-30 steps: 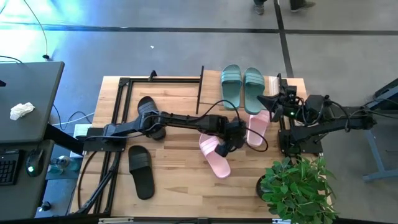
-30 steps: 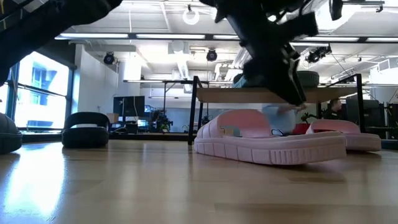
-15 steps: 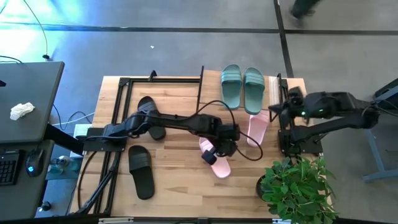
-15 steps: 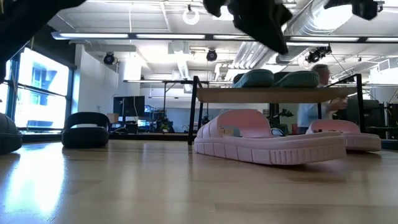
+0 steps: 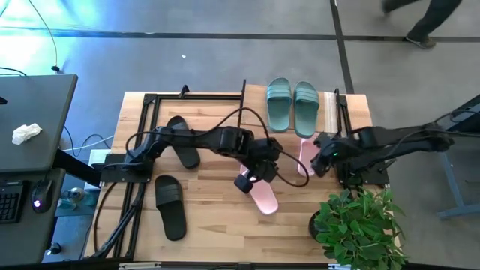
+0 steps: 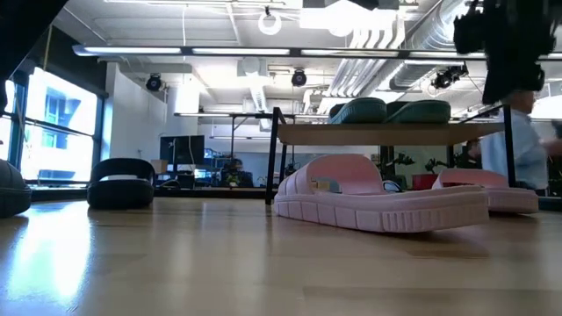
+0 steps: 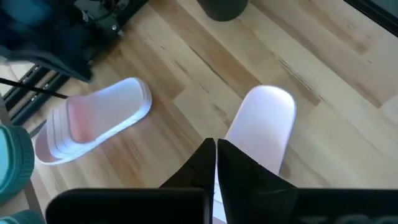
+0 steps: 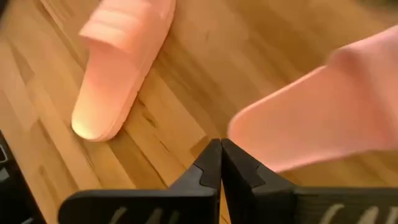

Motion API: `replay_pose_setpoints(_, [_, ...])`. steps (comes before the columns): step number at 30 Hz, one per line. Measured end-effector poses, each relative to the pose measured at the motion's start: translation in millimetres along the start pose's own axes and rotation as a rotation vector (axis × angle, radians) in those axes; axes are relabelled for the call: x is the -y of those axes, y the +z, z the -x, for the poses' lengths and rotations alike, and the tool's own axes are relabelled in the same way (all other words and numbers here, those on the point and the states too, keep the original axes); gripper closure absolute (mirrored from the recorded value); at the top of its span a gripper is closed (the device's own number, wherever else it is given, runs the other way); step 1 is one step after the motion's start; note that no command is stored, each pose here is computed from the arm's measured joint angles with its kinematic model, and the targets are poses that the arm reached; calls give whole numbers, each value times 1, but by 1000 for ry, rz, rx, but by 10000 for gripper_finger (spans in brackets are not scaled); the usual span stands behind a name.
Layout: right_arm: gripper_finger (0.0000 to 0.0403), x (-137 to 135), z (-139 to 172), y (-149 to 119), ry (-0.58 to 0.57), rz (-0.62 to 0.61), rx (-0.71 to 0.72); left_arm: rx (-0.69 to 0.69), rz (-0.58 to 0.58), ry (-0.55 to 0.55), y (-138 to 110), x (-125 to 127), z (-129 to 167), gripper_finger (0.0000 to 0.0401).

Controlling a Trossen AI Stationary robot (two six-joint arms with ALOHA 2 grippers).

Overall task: Pick and place slides into the shelf
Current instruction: Put the left pink slides under the shelf

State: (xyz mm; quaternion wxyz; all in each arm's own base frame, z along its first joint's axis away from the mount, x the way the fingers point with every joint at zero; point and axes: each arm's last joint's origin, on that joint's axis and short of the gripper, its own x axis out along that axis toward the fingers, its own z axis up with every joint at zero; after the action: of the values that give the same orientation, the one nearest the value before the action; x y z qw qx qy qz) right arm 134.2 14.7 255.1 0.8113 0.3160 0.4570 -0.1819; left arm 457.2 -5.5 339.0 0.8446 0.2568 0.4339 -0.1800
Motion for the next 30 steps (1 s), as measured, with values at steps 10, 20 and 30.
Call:
replay_pose_setpoints(10, [403, -7, -48, -23, -181, 138, -39, -32, -17, -22, -3, 2, 0, 397])
replay_pose_setpoints(20, [403, -16, -72, -32, -304, 217, -100, -31, -31, -23, -3, 2, -1, 396])
replay_pose_setpoints(30, [403, -21, -87, -32, -301, 218, -150, -29, -55, -23, -3, 2, -1, 396])
